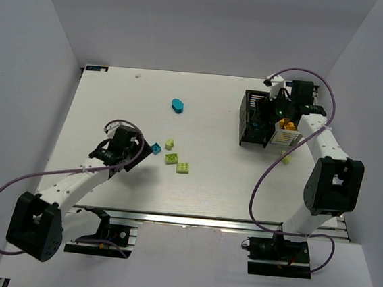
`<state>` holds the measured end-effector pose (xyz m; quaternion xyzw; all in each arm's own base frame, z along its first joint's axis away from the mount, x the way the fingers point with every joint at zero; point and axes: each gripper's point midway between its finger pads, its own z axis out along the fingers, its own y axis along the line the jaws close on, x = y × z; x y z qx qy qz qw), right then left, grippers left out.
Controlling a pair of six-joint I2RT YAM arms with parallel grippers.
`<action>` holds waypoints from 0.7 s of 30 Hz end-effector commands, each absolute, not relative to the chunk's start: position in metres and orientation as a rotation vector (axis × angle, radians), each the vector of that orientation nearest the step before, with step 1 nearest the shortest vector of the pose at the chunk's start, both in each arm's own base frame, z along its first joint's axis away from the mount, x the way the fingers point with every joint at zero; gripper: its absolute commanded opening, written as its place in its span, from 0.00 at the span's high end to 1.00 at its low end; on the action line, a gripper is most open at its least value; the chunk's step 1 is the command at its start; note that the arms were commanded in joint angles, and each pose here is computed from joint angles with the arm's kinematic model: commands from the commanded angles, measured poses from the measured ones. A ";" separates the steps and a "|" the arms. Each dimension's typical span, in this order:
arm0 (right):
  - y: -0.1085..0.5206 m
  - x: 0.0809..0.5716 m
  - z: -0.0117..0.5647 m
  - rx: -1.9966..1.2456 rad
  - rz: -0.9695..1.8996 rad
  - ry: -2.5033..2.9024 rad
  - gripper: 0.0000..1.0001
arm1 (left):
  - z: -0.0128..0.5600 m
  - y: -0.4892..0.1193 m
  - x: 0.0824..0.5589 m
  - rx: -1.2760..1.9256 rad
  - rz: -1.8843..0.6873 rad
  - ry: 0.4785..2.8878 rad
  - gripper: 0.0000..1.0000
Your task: Sort the legos into containers by color
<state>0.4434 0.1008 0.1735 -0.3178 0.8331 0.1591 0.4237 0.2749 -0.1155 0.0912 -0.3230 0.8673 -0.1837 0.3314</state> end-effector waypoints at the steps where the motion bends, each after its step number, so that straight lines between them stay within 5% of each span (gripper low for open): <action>1: 0.100 0.451 0.212 -0.810 0.359 1.975 0.12 | 0.110 -0.114 0.300 -0.862 -0.432 2.245 0.16; 9: 0.120 0.425 0.249 -0.862 0.431 1.748 0.13 | 0.098 -0.115 0.339 -0.889 -0.195 2.406 0.18; 11: 0.129 0.412 0.249 -0.906 0.503 1.733 0.24 | 0.095 -0.117 0.351 -0.883 -0.145 2.435 0.19; 13: 0.132 0.406 0.246 -0.907 0.547 1.751 0.56 | 0.082 -0.116 0.356 -0.891 -0.072 2.483 0.20; 15: 0.133 0.403 0.242 -0.901 0.569 1.766 0.71 | 0.083 -0.117 0.360 -0.905 -0.027 2.516 0.22; 21: 0.133 0.400 0.238 -0.882 0.564 1.771 0.64 | 0.068 -0.120 0.358 -0.925 0.023 2.588 0.26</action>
